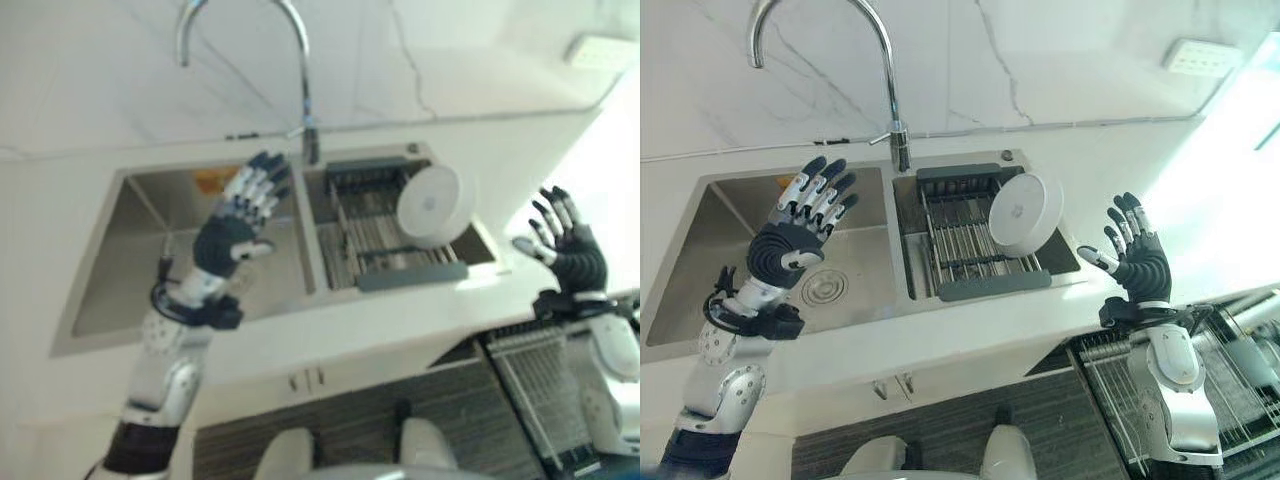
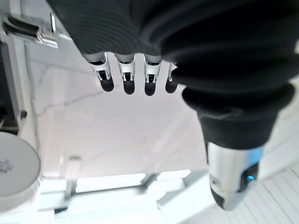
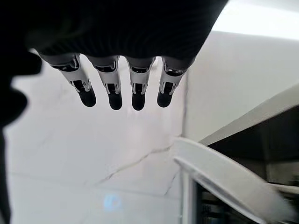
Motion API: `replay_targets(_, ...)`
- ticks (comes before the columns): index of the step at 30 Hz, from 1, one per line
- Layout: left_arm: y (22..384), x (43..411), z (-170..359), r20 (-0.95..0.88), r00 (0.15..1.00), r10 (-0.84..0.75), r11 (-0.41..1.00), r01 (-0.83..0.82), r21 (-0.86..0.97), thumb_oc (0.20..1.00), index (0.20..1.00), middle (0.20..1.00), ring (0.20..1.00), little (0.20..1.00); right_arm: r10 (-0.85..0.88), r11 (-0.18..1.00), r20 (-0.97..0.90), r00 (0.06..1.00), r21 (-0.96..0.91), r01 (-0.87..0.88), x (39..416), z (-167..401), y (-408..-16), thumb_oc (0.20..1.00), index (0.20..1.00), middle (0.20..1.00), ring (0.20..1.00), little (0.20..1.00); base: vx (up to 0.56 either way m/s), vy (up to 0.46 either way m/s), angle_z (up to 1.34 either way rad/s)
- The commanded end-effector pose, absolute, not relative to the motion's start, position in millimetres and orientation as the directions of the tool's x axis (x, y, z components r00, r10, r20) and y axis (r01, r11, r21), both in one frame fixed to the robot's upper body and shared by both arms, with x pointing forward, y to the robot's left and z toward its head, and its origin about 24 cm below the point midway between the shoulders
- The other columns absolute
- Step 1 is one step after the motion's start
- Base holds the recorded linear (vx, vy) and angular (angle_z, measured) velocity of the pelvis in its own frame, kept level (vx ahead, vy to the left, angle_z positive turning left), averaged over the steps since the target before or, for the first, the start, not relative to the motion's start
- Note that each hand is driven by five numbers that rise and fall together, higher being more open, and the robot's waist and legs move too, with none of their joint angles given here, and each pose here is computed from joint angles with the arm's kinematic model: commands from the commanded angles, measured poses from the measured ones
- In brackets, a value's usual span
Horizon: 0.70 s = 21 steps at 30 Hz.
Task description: Place the dishes in the dishwasher.
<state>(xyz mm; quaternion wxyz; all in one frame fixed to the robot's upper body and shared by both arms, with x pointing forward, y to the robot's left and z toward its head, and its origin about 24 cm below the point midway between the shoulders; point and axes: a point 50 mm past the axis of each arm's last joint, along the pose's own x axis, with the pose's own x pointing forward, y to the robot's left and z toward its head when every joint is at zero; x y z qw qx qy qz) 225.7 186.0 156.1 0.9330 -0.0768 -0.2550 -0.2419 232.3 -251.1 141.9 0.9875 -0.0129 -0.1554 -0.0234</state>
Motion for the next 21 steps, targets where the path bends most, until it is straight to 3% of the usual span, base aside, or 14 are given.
replay_targets(1,185,221,184,0.614,0.666,-0.424,0.874,0.478,0.085,1.000,1.000,1.000,1.000,1.000,-0.021,0.998,0.407,0.913,-0.047,0.044,236,169,-255,1.000,1.000,1.000,1.000,1.000,0.06,-0.108,-0.05)
replay_targets(13,188,222,181,0.610,0.683,-0.402,0.890,0.449,0.084,1.000,1.000,1.000,1.000,1.000,-0.058,0.997,0.388,0.920,0.070,0.033,244,164,-256,1.000,1.000,1.000,1.000,1.000,0.03,-0.061,-0.01)
replay_targets(21,183,229,177,0.606,0.682,-0.408,0.886,0.456,0.082,1.000,1.000,1.000,1.000,1.000,-0.044,0.977,0.254,0.966,0.211,-0.011,271,143,-253,1.000,1.000,1.000,1.000,1.000,-0.01,-0.032,0.06)
